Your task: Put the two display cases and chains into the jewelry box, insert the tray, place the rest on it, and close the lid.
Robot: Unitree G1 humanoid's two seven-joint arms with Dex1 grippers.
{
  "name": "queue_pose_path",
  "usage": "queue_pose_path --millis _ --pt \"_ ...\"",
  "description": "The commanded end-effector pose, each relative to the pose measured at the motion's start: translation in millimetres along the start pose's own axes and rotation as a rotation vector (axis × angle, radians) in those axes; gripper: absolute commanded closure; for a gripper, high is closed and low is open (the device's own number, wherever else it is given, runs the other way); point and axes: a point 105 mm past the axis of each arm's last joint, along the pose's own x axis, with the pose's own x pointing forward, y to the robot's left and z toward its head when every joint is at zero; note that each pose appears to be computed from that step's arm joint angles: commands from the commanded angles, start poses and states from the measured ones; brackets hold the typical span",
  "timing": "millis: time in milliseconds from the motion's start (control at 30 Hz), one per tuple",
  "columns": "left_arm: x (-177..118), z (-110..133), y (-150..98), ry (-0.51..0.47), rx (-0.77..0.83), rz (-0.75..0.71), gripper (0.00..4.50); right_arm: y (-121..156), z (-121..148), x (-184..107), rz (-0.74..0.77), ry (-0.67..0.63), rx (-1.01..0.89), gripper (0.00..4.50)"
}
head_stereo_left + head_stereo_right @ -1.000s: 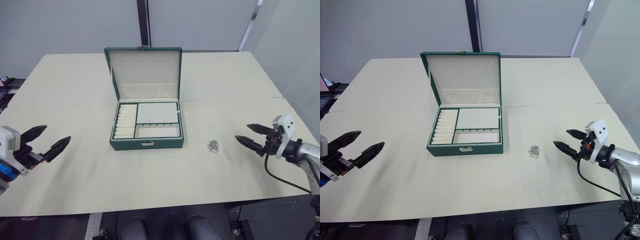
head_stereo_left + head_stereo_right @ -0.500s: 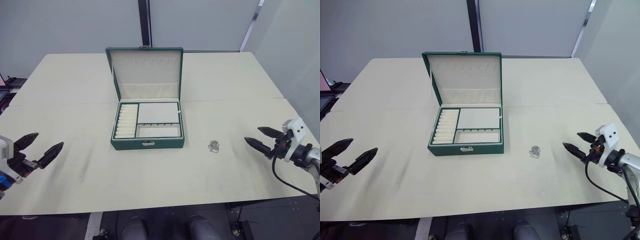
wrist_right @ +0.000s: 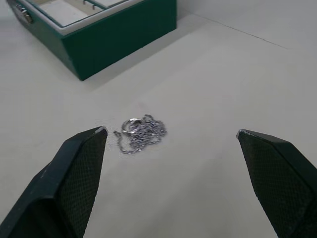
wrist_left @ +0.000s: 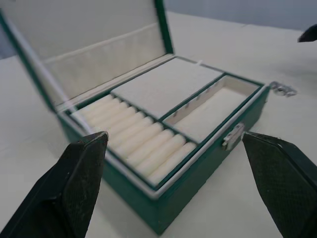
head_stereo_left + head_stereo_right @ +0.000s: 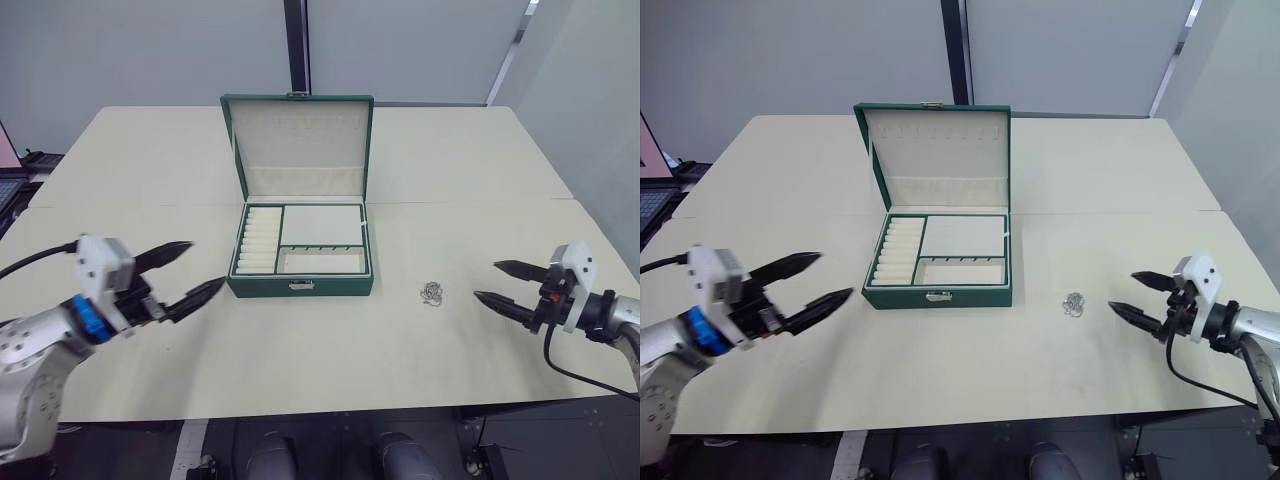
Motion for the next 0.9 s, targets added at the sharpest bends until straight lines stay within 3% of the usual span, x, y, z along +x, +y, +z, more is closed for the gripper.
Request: queue_pose_path --millis 33,367,900 --pt "29 7 -34 -0.03 0.017 -0.203 0.0 5 10 8 0.063 0.003 -0.071 0.04" --pt "65 10 -88 -0.086 0.038 -0.527 0.0 2 -15 44 0.189 0.095 -0.201 0.04" --pt "75 12 -103 -0.118 0.05 -0.545 0.0 -6 -28 72 0.321 0.167 -0.252 0.04"
